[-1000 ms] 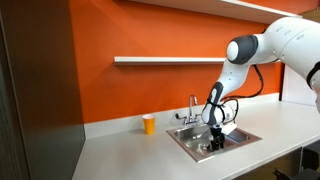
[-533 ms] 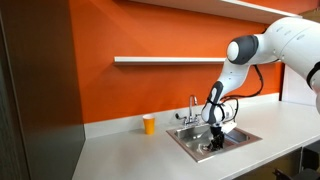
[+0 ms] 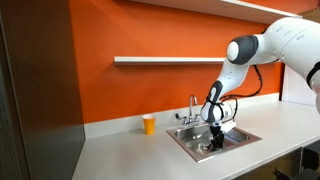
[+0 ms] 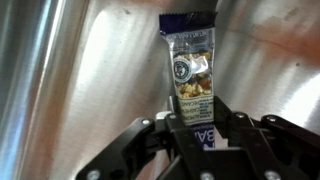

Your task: Take the packet out of the sink.

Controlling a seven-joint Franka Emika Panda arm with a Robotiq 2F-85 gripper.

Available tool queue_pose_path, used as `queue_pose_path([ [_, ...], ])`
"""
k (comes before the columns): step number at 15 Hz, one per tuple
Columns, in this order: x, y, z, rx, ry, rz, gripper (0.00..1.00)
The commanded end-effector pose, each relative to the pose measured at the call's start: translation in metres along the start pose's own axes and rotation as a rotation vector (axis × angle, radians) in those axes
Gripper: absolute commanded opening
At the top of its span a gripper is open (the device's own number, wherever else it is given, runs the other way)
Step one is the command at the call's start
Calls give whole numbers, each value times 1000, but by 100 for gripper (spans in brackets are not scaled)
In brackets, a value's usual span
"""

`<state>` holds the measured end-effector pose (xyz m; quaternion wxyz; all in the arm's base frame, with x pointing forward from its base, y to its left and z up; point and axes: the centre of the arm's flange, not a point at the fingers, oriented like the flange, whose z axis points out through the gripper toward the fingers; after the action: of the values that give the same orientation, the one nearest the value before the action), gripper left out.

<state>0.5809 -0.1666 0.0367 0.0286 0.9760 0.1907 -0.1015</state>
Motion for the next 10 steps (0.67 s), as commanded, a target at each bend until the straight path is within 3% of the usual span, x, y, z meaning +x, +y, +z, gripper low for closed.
queue_pose_path([
  [1, -4, -2, -25, 14, -32, 12, 11],
  [10, -15, -6, -73, -1, -43, 33, 11],
])
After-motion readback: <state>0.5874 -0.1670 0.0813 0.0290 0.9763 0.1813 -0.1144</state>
